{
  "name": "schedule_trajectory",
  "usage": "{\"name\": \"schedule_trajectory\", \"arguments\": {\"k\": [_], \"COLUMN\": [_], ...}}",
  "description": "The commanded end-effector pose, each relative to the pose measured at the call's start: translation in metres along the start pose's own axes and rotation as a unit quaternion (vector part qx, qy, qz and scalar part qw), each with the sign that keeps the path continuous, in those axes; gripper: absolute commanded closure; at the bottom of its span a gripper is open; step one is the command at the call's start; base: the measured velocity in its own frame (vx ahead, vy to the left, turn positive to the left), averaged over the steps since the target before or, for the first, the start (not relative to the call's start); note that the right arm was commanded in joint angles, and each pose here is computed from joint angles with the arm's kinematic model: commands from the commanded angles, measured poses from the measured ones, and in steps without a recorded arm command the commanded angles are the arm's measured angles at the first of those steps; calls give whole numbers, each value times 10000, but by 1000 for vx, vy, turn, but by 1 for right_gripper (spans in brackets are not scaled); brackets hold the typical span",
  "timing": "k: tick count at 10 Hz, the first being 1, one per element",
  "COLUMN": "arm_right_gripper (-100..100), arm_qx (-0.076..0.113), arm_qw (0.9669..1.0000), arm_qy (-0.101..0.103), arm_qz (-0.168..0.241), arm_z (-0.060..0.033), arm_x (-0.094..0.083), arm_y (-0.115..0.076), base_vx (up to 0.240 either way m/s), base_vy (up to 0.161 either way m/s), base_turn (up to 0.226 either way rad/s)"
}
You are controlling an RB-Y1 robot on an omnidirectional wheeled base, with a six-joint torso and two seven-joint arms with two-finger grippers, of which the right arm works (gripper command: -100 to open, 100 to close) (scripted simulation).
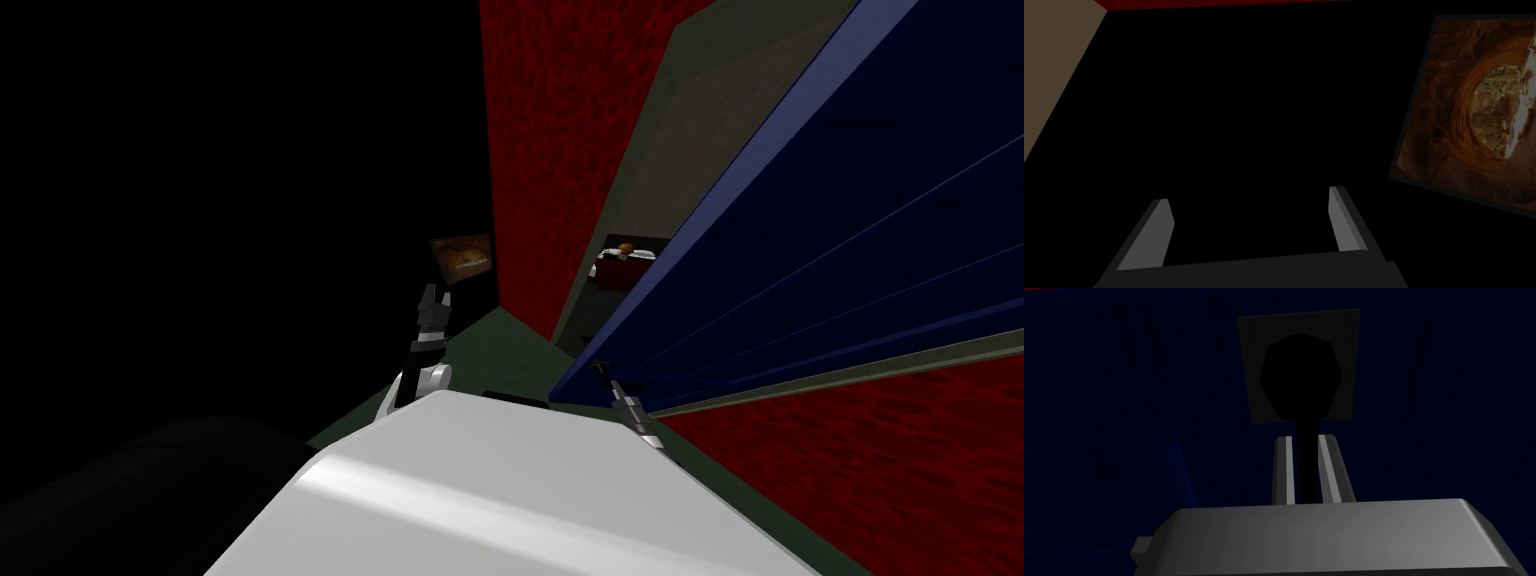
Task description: Pull the door open
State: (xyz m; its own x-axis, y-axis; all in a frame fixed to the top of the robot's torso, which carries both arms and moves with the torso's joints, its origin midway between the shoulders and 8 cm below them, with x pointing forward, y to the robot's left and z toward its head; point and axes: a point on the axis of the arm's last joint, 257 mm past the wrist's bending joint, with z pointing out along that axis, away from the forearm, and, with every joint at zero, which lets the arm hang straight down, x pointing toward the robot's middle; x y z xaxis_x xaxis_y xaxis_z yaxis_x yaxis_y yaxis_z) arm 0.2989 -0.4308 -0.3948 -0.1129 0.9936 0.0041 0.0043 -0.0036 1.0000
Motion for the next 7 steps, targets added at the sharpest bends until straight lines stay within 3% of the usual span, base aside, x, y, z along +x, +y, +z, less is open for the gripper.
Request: {"name": "schedule_trajectory", "arguments": {"k": [1,5,7], "arm_right_gripper": [100,100,100], "arm_qx": [-9,-17,-2], "arm_qw": [10000,10000,10000], "arm_qy": [-18,-19,4], "arm_qz": [-12,-19,1], "arm_z": [-19,-45,-42], "arm_x": [-35,-52,-24], "arm_y": [13,20,0], "base_vx": [-235,-193,-130], "base_vy": [-88,-71,-33], "base_turn": [230,148,72]}}
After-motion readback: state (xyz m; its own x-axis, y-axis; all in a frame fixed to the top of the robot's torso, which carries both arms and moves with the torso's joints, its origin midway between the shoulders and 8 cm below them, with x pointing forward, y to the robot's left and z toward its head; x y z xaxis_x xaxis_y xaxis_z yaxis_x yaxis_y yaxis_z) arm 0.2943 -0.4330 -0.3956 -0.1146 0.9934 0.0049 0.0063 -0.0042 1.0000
